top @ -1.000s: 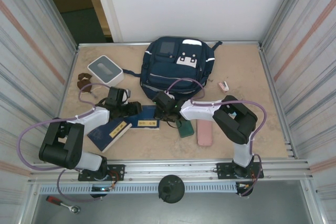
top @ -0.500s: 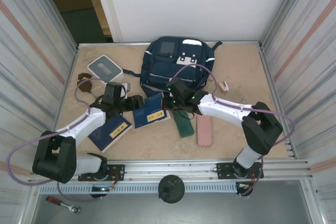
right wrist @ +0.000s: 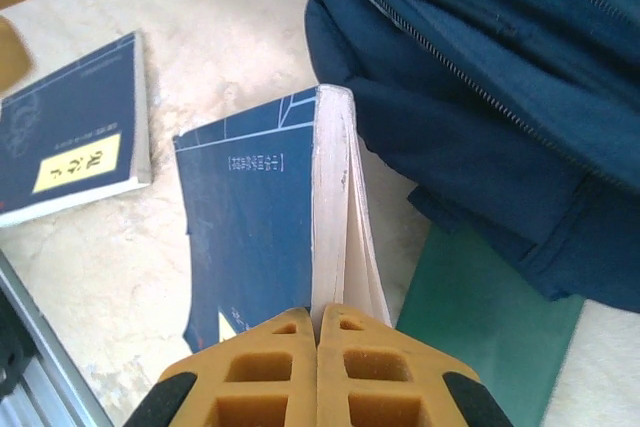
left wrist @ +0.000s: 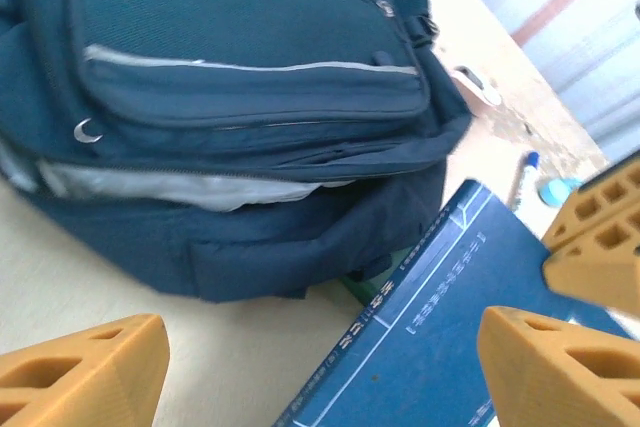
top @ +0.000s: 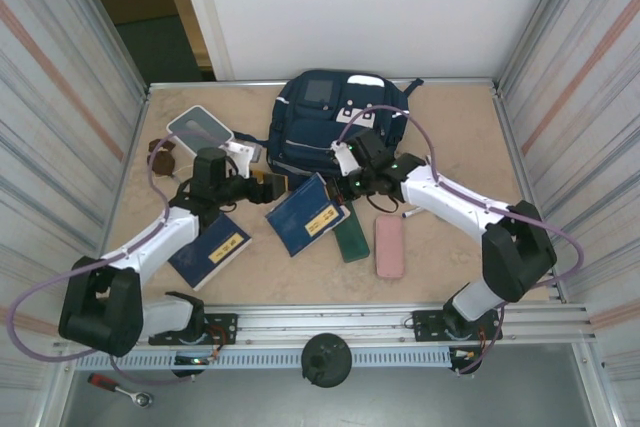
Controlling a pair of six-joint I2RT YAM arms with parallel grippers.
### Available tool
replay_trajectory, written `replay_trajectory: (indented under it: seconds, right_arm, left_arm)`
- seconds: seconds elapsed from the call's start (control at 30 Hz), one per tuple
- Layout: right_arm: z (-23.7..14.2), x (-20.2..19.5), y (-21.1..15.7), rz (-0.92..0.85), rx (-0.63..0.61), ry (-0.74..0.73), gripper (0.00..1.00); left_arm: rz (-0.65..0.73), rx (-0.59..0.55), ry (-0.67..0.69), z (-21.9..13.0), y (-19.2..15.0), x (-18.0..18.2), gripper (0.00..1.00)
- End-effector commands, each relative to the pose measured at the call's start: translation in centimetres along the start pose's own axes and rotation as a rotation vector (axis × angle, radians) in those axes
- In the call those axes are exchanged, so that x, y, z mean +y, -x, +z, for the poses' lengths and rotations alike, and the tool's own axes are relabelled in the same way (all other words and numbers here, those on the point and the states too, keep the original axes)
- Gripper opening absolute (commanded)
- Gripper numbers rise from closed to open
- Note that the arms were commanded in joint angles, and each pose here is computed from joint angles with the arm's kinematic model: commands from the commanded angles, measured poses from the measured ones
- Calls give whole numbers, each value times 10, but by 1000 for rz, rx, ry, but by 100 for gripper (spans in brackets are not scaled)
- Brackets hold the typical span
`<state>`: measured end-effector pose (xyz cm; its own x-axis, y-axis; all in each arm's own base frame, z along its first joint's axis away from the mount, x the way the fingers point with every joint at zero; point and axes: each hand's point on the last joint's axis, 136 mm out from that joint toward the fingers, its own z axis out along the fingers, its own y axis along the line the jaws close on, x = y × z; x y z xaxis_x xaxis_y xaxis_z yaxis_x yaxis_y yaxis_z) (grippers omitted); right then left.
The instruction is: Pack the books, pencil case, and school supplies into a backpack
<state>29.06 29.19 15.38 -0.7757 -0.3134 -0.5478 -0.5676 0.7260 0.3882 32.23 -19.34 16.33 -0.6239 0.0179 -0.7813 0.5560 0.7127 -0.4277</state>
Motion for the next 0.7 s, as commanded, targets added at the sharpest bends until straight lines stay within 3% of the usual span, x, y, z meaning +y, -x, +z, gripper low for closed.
replay_trajectory:
  seconds: [0.0, 0.17, 0.4, 0.5, 0.67]
  right_arm:
    - [-37, 21, 25, -161, -88, 92, 0]
    - [-54, 21, 35, -224, -132, 119, 0]
    - [-66, 23, 43, -285, -148, 124, 0]
    - [-71, 23, 45, -302, -147, 129, 0]
    - [-73, 17, 48, -305, -134, 112, 0]
  left_arm:
    - [171, 17, -176, 13, 8, -25, 81]
    - [197, 103, -372, 31, -9, -45, 82]
    - [233, 162, -537, 49, -16, -71, 82]
    - [231, 167, -582, 52, -12, -77, 75]
    - [231, 156, -614, 48, -1, -86, 54]
